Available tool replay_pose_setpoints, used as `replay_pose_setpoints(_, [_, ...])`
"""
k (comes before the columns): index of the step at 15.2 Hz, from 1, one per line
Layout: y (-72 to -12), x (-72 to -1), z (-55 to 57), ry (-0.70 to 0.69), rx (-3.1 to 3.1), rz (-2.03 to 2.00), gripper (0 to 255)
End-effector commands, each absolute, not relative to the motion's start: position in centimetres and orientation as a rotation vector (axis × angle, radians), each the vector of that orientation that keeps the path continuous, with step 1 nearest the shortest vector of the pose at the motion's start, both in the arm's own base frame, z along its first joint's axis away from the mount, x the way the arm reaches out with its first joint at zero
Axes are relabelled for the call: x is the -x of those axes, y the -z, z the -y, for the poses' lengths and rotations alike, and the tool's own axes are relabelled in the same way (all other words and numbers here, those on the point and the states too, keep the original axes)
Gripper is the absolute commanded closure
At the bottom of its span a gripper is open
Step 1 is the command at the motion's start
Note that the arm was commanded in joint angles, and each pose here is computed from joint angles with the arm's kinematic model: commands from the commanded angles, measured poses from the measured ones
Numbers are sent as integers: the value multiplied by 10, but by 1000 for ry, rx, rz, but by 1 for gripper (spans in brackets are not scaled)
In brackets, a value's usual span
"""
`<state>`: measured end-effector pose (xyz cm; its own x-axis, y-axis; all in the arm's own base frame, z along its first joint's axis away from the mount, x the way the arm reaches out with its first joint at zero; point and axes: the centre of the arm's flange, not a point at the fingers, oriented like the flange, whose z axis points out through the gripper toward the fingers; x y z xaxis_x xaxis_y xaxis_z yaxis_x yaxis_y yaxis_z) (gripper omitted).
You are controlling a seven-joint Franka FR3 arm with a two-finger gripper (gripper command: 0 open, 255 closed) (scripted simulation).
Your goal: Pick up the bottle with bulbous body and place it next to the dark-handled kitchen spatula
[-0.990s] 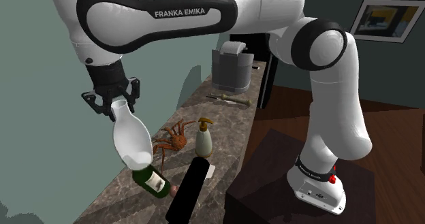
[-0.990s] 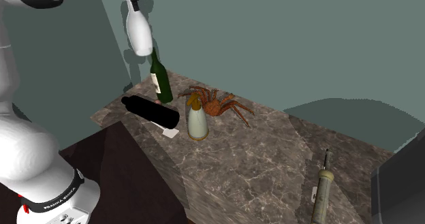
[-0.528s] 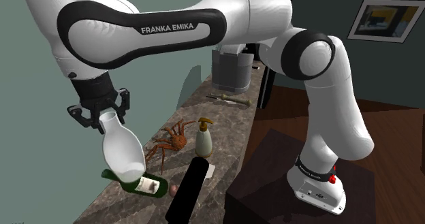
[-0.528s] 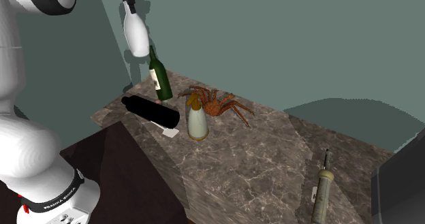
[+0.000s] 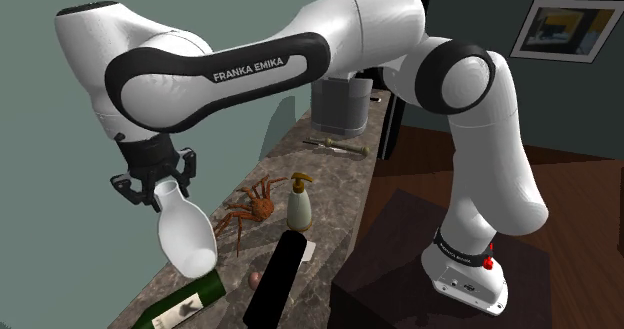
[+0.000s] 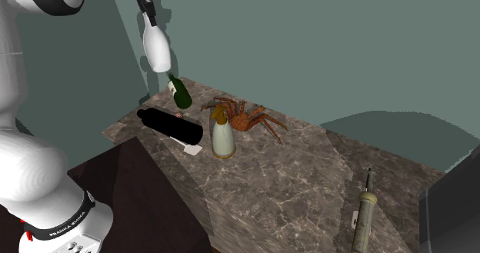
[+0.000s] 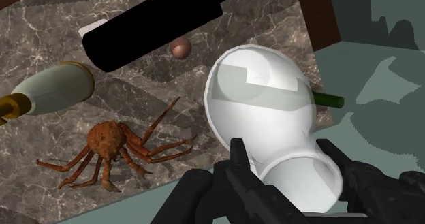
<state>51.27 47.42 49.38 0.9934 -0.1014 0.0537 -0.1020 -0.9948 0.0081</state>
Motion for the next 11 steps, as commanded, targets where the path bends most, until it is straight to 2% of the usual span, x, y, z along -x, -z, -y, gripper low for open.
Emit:
replay_pose_setpoints(1, [-484,-513,-474,-85,-3126,160,255])
replay_pose_setpoints(11, [-431,-513,-474,-85,-3126,160,255])
